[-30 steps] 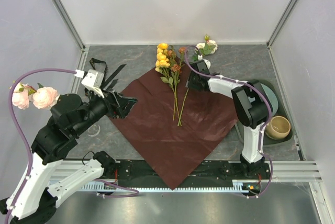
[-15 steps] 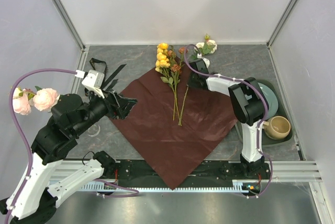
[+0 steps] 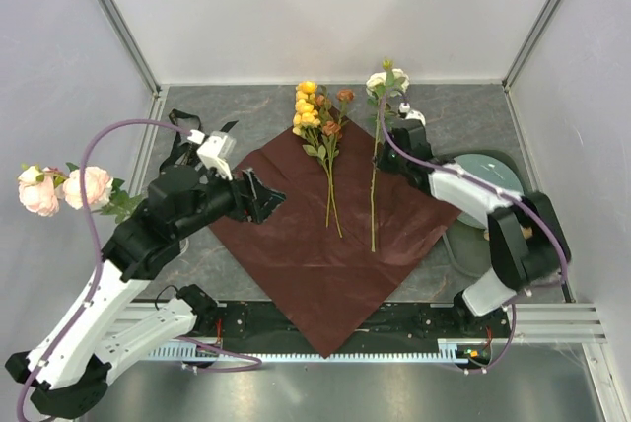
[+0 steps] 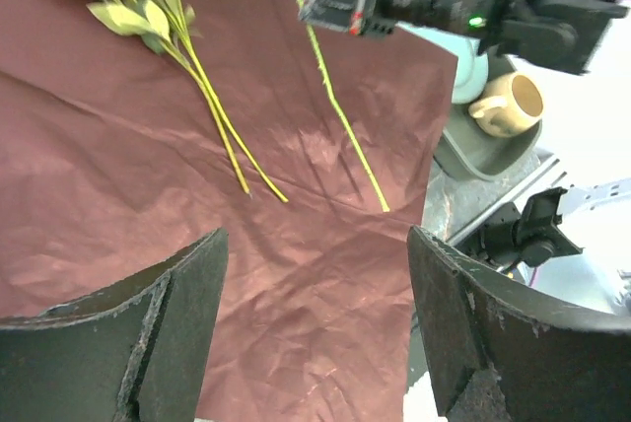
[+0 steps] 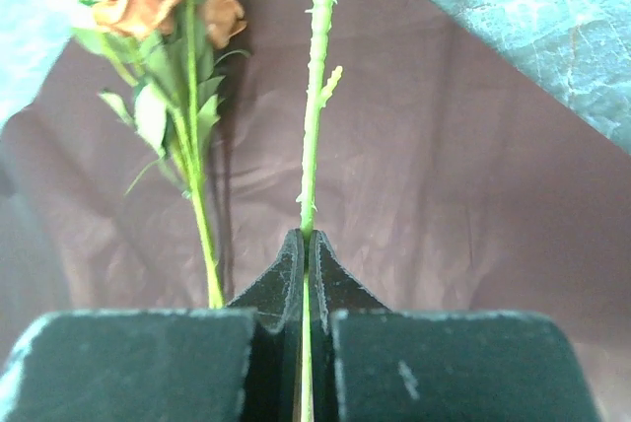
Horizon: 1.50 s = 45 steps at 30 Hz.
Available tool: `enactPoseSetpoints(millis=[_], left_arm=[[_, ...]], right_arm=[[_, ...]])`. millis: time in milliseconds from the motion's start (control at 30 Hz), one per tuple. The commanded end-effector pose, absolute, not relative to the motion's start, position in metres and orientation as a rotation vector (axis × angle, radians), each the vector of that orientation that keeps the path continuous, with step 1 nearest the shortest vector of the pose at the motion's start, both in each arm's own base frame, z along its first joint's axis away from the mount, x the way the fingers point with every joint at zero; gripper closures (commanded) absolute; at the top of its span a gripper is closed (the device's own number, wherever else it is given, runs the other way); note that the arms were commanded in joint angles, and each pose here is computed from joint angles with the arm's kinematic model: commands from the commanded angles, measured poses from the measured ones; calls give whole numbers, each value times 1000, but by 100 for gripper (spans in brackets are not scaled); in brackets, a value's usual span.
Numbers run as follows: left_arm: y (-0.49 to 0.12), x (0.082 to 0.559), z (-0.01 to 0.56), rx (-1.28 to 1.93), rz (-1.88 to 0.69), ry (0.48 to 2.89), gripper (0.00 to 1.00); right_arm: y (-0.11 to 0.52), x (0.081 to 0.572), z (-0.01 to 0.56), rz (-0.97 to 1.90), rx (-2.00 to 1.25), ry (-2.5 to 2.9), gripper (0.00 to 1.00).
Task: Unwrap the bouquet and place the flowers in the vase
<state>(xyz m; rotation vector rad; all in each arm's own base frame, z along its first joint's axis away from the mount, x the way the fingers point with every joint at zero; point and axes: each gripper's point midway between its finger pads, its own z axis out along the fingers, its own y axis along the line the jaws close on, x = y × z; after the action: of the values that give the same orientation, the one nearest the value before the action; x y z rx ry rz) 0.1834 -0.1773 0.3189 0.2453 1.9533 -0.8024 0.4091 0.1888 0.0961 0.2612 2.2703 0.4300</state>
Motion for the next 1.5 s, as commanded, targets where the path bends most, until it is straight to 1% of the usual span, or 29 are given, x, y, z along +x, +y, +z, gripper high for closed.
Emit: enactPoseSetpoints(millis=[0, 67, 100, 133, 167, 200, 267, 400, 533, 700, 867, 933, 967, 1067, 1167, 1367, 1433, 1467], left_arm=[[-216, 187, 318, 239, -1027, 1936, 20], [-226, 188, 306, 231, -1076, 1975, 20], [-229, 189, 304, 225, -1092, 1982, 20], [-234, 190, 306, 217, -1127, 1974, 21], [-237, 192, 299, 208, -1135, 1993, 21], [-240, 193, 297, 199, -1145, 2003, 21], [-245, 196, 295, 180, -1180, 2001, 22], [-254, 201, 296, 167, -1232, 1975, 26], [-260, 207, 299, 133, -1271, 1965, 27], [-272, 212, 320, 150, -1367, 1899, 19], [-269, 223, 336, 122, -1352, 1872, 18], [-263, 228, 335, 82, -1329, 1885, 21], [-259, 231, 337, 64, -1321, 1877, 25], [-249, 232, 340, 28, -1319, 1860, 30], [-239, 234, 345, 2, -1312, 1831, 40], [-230, 238, 350, -11, -1321, 1817, 42], [-231, 237, 351, -7, -1340, 1820, 44], [-230, 237, 352, -7, -1343, 1816, 47]], right_arm=[[196, 382, 138, 653, 189, 2136, 100], [206, 365, 169, 789, 128, 2044, 100], [207, 352, 165, 828, 107, 2042, 100], [213, 346, 180, 889, 67, 1982, 100], [219, 330, 204, 977, 5, 1915, 100], [221, 318, 204, 1019, -26, 1902, 100], [224, 299, 234, 1096, -79, 1802, 100], [236, 256, 258, 1270, -202, 1730, 100], [249, 227, 277, 1352, -278, 1689, 100], [273, 196, 302, 1426, -382, 1620, 100], [295, 183, 308, 1460, -446, 1608, 100], [301, 177, 311, 1474, -467, 1597, 100], [302, 177, 313, 1472, -468, 1591, 100], [308, 173, 312, 1479, -489, 1594, 100], [313, 169, 309, 1482, -512, 1601, 100], [320, 163, 309, 1479, -551, 1590, 100], [323, 162, 309, 1472, -563, 1591, 100], [324, 162, 308, 1469, -568, 1593, 100]])
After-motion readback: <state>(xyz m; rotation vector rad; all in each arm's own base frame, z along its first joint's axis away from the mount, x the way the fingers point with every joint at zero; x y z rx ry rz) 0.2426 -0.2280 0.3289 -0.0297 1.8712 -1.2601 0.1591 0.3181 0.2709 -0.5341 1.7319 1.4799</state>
